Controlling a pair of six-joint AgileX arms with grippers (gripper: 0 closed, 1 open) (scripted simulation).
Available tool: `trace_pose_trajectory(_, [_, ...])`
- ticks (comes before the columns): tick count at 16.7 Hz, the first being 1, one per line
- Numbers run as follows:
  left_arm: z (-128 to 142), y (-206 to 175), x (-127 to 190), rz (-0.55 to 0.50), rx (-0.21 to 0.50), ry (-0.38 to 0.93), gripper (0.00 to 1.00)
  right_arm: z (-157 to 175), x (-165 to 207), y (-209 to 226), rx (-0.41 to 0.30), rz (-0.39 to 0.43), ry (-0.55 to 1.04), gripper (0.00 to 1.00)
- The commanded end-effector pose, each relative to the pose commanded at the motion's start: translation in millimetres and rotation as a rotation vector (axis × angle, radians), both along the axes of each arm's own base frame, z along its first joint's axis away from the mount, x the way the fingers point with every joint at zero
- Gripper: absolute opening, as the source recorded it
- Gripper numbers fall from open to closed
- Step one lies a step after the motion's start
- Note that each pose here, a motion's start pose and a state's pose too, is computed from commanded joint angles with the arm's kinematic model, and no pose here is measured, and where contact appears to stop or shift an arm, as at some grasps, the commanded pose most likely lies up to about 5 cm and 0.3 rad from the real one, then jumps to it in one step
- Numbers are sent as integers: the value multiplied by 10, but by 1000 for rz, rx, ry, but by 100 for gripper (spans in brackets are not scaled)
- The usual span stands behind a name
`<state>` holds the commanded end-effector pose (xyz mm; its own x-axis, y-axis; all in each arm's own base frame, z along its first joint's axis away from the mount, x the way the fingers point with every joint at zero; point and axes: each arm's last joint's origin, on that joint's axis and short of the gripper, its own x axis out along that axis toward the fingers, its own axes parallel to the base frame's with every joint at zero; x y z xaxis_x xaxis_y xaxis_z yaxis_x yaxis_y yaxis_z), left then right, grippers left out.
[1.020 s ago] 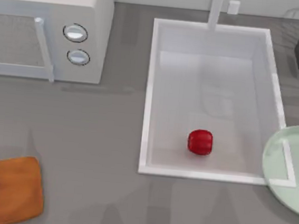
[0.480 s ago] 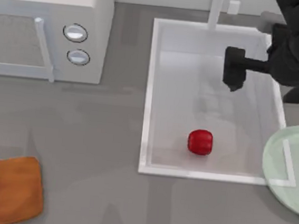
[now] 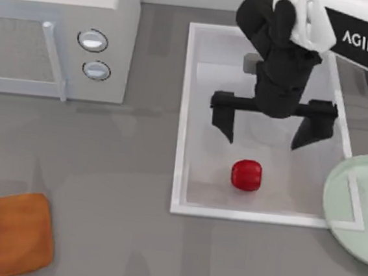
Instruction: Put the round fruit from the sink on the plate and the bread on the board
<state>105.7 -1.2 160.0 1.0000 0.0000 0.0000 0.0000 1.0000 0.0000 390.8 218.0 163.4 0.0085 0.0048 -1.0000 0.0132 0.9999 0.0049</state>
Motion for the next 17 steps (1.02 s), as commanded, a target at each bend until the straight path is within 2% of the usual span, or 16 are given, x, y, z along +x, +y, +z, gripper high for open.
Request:
trace_pose_trajectory(8, [0,0,0,0,0,0,100,-110,35,25,-6,-1,11,100])
trace_pose_trajectory(11, [0,0,0,0,0,0,100,-458,71,49,-7,0,13,100])
trace_pose_trajectory(17, [0,0,0,0,0,0,100,-1392,58,60,2,3,-3,100])
